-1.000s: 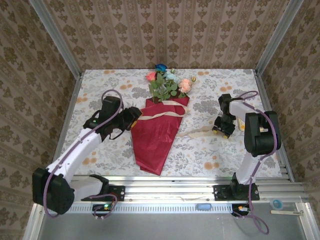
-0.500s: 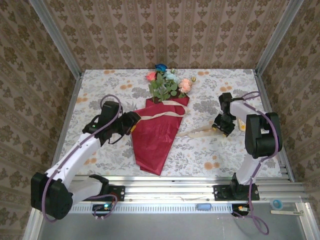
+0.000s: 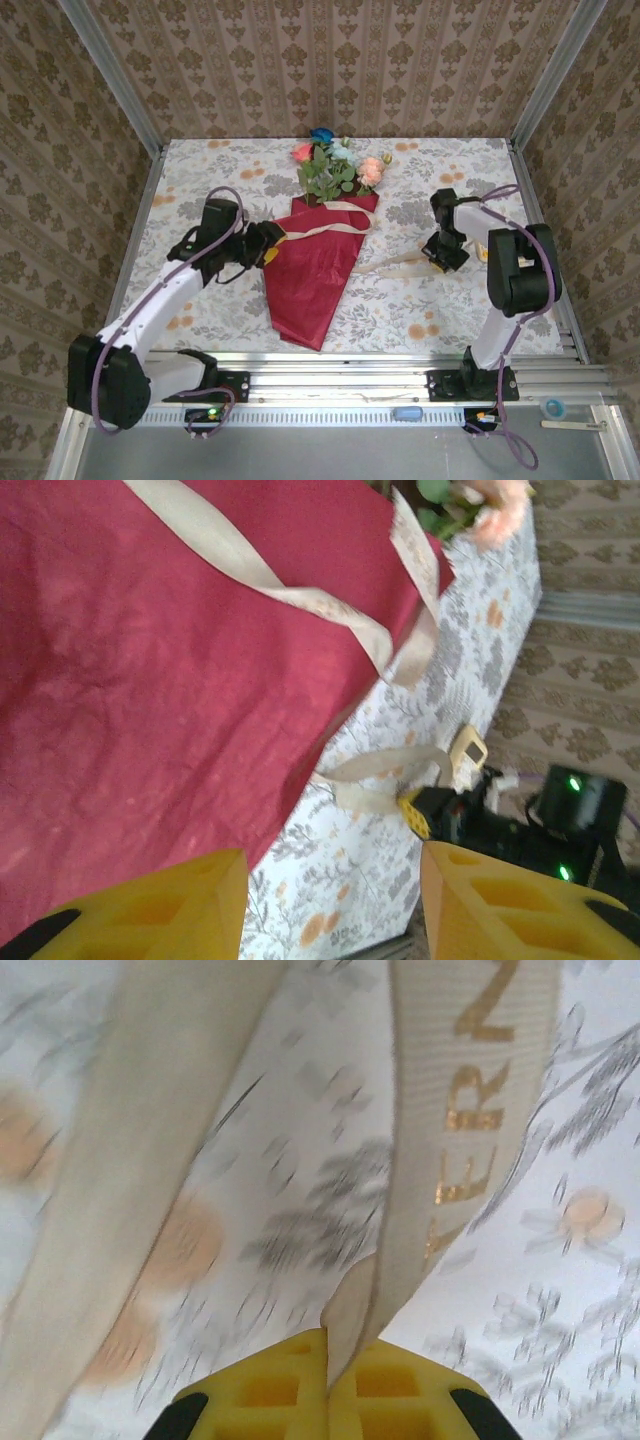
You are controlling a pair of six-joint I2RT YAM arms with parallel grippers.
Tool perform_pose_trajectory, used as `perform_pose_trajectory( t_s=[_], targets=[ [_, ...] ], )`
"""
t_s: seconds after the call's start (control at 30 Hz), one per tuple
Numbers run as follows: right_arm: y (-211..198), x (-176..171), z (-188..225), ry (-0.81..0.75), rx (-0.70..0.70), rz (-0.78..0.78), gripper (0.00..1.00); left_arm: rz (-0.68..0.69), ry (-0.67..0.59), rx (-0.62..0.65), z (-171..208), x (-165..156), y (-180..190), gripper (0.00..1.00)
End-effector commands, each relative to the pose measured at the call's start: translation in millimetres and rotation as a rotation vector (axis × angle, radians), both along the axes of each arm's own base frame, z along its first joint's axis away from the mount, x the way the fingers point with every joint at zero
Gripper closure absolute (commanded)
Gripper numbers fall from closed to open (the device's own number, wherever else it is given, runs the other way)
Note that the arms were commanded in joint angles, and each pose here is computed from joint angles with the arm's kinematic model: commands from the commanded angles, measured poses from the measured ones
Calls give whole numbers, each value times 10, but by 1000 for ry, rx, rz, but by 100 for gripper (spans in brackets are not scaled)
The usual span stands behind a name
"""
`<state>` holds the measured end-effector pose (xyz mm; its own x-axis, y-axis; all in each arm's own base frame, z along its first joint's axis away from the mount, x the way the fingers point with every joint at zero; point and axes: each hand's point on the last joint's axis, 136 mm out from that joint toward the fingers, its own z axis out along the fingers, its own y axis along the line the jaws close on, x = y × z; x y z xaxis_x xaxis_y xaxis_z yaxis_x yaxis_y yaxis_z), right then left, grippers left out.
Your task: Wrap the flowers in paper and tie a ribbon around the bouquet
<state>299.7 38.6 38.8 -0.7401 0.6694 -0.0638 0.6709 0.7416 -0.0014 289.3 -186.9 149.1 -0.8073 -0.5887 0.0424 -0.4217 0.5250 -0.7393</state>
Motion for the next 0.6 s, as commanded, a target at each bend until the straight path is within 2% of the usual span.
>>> perform_pose_trajectory(
  t_s=[0.0, 0.13, 0.23, 0.37, 0.43, 0.57],
  targets=[
    [247, -141, 409, -68, 17, 116, 100, 95, 73, 36, -96, 157, 95, 47],
    [786, -248, 785, -187, 154, 314, 100, 253, 228, 38, -409, 254, 177, 46],
    [1261, -245, 979, -274, 369, 448, 100, 341, 267, 0, -525, 428, 159, 46],
    [1488, -127, 1516, -374, 464, 603, 100, 404, 308, -12, -610, 637, 107, 45],
    [1645, -99, 1669, -388, 534, 634, 100, 437, 348, -24, -706, 693, 76, 44],
    [1952, -82, 1761, -411, 663, 625, 100, 483, 352, -53, -829, 907, 56, 44]
  ],
)
